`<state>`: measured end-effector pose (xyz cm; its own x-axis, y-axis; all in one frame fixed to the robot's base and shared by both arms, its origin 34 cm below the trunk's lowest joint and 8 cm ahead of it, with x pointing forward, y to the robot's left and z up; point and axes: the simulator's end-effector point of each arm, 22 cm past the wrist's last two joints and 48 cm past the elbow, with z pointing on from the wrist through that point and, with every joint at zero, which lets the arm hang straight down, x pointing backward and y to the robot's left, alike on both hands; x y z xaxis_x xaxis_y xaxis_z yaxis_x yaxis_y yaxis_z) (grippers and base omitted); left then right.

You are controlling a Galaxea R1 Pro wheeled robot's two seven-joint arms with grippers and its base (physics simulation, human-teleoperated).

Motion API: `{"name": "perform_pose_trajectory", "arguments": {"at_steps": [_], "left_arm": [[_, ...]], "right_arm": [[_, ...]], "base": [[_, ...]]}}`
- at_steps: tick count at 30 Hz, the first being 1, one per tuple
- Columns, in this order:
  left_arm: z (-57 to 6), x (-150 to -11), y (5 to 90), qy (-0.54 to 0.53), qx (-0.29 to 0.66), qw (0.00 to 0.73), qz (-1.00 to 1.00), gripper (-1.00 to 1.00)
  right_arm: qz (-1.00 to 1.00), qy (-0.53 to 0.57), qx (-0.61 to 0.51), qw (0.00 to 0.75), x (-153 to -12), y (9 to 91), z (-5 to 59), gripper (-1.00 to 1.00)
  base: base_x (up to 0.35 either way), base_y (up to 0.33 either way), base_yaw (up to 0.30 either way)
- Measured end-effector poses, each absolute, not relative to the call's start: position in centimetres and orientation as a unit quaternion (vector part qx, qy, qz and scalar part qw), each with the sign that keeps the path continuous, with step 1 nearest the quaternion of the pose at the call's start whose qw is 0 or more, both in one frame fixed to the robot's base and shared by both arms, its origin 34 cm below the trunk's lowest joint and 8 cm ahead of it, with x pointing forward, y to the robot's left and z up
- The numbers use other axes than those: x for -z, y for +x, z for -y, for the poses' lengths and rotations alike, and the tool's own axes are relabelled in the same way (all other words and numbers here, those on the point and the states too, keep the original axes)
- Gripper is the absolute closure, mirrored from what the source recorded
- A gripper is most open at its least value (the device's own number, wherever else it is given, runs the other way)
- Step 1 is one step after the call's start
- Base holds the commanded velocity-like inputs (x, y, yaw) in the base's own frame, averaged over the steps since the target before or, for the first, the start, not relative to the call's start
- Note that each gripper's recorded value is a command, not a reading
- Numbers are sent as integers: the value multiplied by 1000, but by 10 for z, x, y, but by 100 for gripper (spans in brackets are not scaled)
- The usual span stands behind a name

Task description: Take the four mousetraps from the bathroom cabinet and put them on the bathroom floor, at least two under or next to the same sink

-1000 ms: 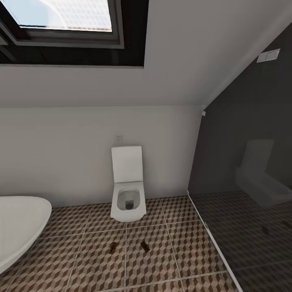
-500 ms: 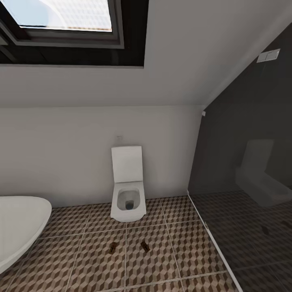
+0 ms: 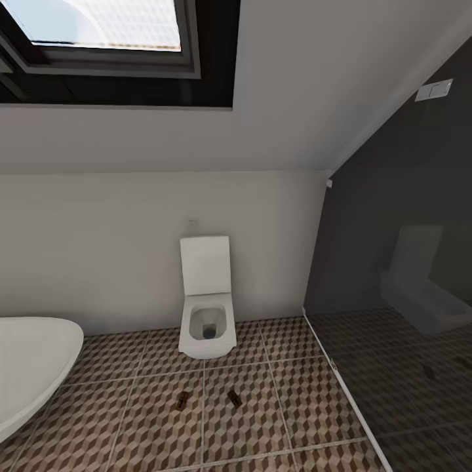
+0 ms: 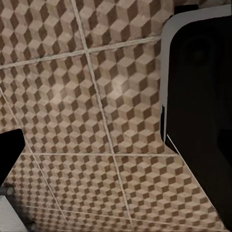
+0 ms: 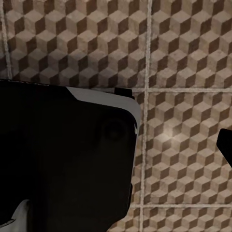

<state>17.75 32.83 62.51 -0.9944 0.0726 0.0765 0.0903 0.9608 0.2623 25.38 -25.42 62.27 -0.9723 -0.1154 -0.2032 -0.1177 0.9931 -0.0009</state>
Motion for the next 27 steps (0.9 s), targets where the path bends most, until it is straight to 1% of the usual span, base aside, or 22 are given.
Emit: {"name": "perform_pose_trajectory", "arguments": {"at_steps": [6,11,13,27], "left_arm": [[-300,-622,148,-46,108,62,991,-100],[-295,-621,152,-44,103,48,993,-100],[-294,-620,161,-42,102,28,993,-100],[-307,-621,165,-45,109,18,993,-100]], "right_arm": [[-992,-59,-8,112,-624,263,251,-100],[-991,-60,-9,117,-625,267,250,-100],[-991,-62,-9,117,-625,268,250,-100],[-991,-62,-9,116,-625,267,249,-100]], "base": [[0,0,0],[0,0,0],[0,0,0],[0,0,0]]}}
